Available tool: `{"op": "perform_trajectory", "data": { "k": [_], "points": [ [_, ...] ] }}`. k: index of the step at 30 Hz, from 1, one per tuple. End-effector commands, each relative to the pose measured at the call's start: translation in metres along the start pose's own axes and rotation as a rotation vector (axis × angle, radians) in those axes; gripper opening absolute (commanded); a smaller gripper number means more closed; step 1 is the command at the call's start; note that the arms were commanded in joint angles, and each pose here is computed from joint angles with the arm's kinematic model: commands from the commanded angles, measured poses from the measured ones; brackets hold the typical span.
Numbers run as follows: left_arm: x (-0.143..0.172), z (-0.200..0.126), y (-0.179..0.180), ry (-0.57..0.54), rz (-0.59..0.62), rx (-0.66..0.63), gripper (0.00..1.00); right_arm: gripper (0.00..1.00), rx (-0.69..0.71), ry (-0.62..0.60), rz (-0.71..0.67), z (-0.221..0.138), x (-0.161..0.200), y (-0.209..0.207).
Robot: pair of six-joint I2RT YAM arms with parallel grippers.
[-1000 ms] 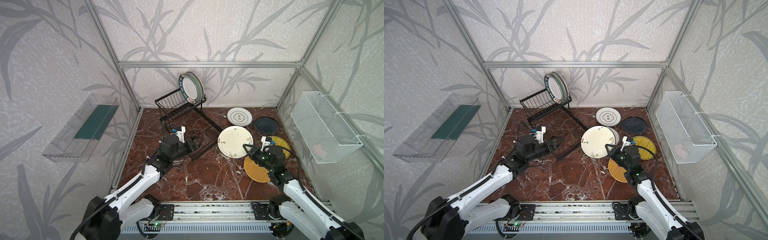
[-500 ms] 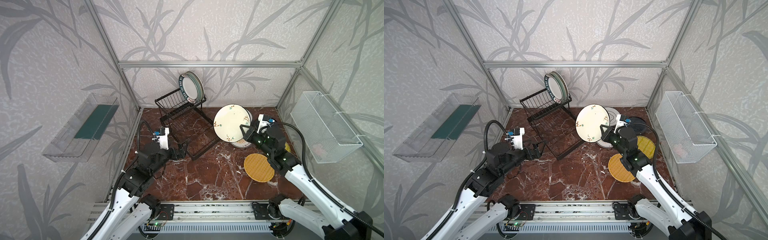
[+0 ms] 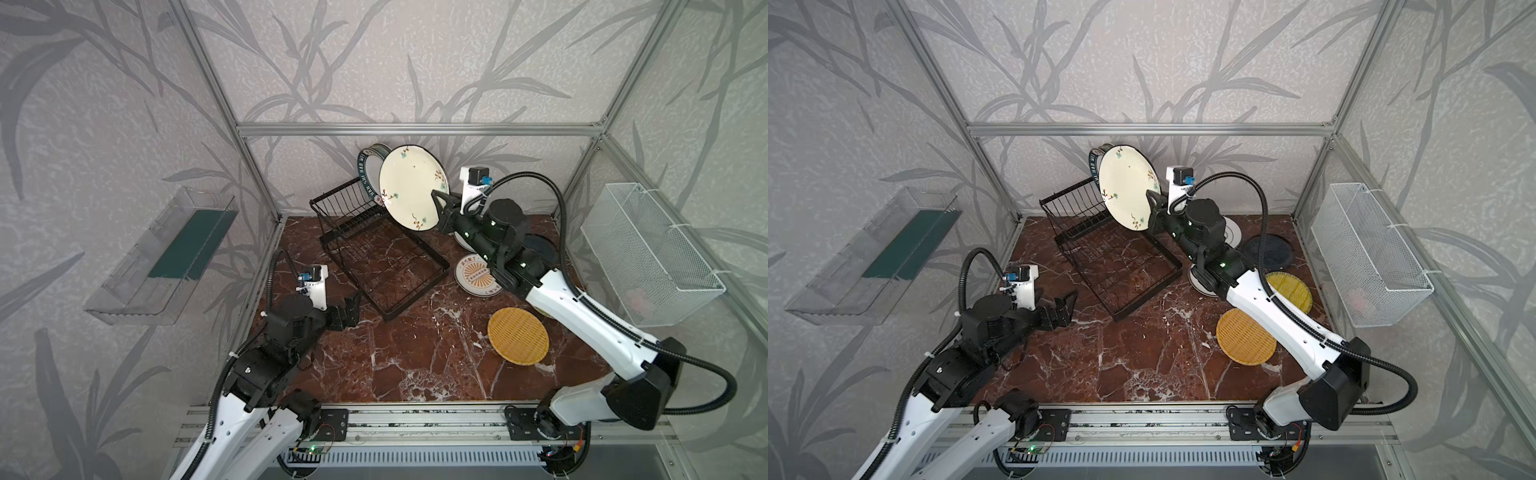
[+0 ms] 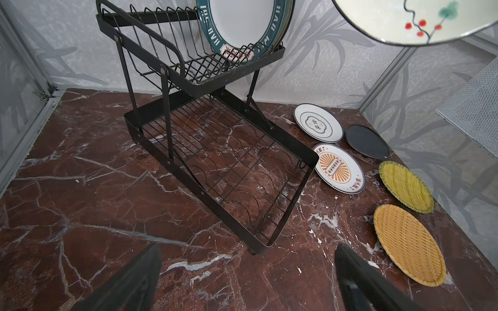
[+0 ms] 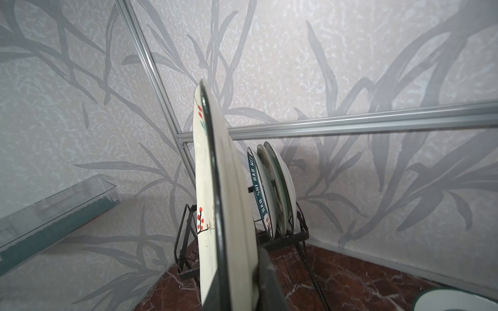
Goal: Load plates into a dish rack
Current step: Place the plate on the dish rack.
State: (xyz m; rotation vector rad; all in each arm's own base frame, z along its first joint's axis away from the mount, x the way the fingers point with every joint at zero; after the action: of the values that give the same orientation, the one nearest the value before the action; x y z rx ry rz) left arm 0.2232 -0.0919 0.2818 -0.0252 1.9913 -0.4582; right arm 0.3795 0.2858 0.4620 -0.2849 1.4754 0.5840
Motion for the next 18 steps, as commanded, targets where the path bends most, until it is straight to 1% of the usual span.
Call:
{"op": "perform_trajectory", "data": {
  "k": [1,6,11,18],
  "points": [
    [0.008,0.004,0.005,0.029,0.025,-0.017,0.99,0.0,0.035,-0.255,-0.077,0.008,-0.074,0.011],
    [0.013,0.008,0.001,0.055,0.019,0.003,0.99,0.0,0.052,-0.276,-0.159,0.049,-0.073,0.028],
    [0.011,0.008,0.0,0.049,0.012,0.015,0.99,0.0,0.074,-0.279,-0.235,0.083,-0.066,0.035],
    [0.011,0.008,-0.013,0.041,-0.008,0.111,0.99,0.0,0.083,-0.254,-0.319,0.122,-0.044,0.042]
  ]
}}
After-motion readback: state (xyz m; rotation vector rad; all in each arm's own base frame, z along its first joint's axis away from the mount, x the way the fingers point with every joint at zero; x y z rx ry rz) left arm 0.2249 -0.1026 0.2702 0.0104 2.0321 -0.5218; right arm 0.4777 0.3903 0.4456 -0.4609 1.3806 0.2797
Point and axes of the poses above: each gripper's point midway between its finger pads, its own z axis out along the fingers, its own y axis along the line the jaws close on, x = y × z, the point moved 1 cm from there along -z, back along the fingers, and after that the axes turned 5 degrees about -z, right-handed, at the moved point
